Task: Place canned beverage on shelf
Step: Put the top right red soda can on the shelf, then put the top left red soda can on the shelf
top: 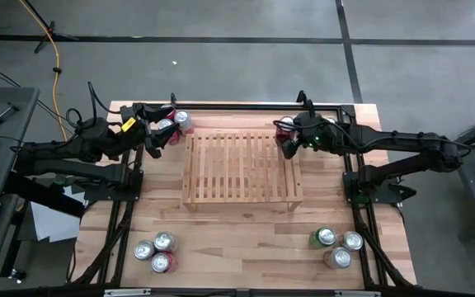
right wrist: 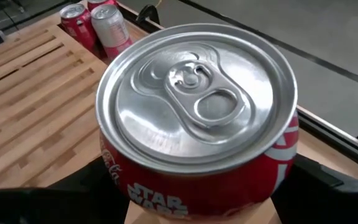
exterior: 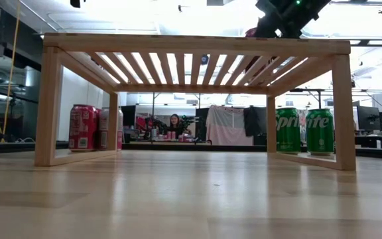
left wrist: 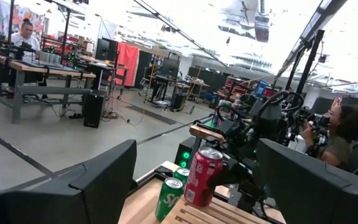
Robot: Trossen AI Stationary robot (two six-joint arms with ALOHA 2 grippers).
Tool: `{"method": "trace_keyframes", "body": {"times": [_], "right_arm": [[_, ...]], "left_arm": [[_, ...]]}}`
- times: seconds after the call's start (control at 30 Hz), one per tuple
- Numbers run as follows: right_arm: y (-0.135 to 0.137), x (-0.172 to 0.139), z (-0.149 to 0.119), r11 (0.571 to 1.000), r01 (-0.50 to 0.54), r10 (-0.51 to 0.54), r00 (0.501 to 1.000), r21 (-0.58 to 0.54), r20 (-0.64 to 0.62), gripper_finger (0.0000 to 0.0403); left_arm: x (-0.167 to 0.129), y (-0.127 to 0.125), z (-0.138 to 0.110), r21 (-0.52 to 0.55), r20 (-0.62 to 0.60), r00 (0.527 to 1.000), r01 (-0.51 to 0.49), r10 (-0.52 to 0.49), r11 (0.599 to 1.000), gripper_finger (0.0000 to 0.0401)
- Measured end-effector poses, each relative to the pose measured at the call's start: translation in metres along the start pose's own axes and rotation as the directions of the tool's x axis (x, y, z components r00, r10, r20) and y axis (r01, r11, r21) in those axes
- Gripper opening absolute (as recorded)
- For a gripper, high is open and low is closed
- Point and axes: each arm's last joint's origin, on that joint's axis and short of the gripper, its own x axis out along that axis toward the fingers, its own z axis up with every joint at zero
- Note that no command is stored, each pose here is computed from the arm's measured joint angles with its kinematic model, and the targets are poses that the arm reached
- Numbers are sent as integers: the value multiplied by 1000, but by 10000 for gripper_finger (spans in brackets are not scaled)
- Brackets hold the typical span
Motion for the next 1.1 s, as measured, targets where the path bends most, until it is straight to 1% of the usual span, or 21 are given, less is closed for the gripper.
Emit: {"method": "trace_keyframes", "body": {"times": [0.13, 0.33, 0.43, 0.67, 0.93, 1.1], "right_arm": [[0, 0, 0, 1000, -1, 1, 1000, -11, -1, 288], [0, 0, 0, 1000, -17, 17, 1000, -24, -11, 358], [0, 0, 0, 999, -26, 25, 1000, -24, -14, 375], [-4, -13, 3, 999, -51, 51, 999, -18, 18, 378], [-17, -47, 11, 992, -121, 116, 986, 33, 122, 380], [-26, -71, 15, 982, -176, 160, 966, 63, 204, 381]], "left_arm": [[0, 0, 0, 0, 0, 1000, 0, 0, 1000, 325], [0, 0, 0, 0, 0, 1000, 0, 0, 1000, 325], [0, 0, 0, 0, 0, 1000, 0, 0, 1000, 325], [0, 0, 0, 1, 0, 1000, 0, 0, 1000, 325], [0, 0, 0, 1, -1, 1000, 0, 0, 1000, 325], [0, 0, 0, 1, 0, 1000, 0, 0, 1000, 325]]}}
